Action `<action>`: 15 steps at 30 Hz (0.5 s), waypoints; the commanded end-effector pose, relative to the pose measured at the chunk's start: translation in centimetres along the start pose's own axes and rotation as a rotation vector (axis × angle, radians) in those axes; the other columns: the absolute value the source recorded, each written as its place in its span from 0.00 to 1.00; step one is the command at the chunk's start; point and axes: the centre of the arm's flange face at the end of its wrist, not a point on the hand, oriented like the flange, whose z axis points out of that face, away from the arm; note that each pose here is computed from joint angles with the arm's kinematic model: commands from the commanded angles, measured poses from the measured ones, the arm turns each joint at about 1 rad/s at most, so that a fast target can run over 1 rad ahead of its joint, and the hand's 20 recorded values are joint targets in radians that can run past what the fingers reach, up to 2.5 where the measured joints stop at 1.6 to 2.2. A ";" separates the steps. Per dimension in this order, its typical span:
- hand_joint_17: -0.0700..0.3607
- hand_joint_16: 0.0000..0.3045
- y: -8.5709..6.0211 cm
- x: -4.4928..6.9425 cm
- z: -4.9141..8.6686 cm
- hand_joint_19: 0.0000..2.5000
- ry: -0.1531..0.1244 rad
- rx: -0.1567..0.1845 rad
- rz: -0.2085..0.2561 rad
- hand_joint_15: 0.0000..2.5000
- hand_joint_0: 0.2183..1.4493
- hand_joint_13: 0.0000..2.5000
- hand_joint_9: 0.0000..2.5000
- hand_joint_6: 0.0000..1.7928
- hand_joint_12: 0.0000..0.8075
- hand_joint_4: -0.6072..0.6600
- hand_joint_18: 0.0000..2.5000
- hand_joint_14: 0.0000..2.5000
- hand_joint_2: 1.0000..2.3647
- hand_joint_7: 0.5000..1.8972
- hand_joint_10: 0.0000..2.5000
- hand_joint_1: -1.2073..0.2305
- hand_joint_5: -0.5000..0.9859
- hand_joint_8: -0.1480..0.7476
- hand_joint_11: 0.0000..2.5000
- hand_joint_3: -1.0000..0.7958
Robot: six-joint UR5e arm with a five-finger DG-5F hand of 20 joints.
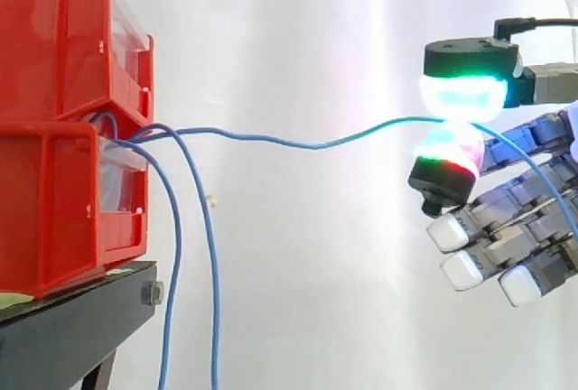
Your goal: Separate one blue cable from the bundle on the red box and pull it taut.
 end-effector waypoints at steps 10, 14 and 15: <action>0.45 0.18 0.0 0.0 0.0 0.16 0.000 0.000 0.001 0.16 0.30 0.38 0.48 0.50 0.53 0.57 0.39 0.00 0.01 0.33 0.00 0.35 0.26 0.64 0.25 0.55; 0.45 0.18 0.0 0.0 0.0 0.16 0.000 0.000 0.000 0.17 0.30 0.39 0.49 0.50 0.54 0.58 0.41 0.00 0.01 0.34 0.00 0.35 0.26 0.65 0.26 0.54; 0.45 0.18 0.0 0.0 0.0 0.16 0.000 0.000 0.000 0.17 0.30 0.39 0.49 0.50 0.54 0.58 0.41 0.00 0.01 0.34 0.00 0.35 0.26 0.65 0.27 0.54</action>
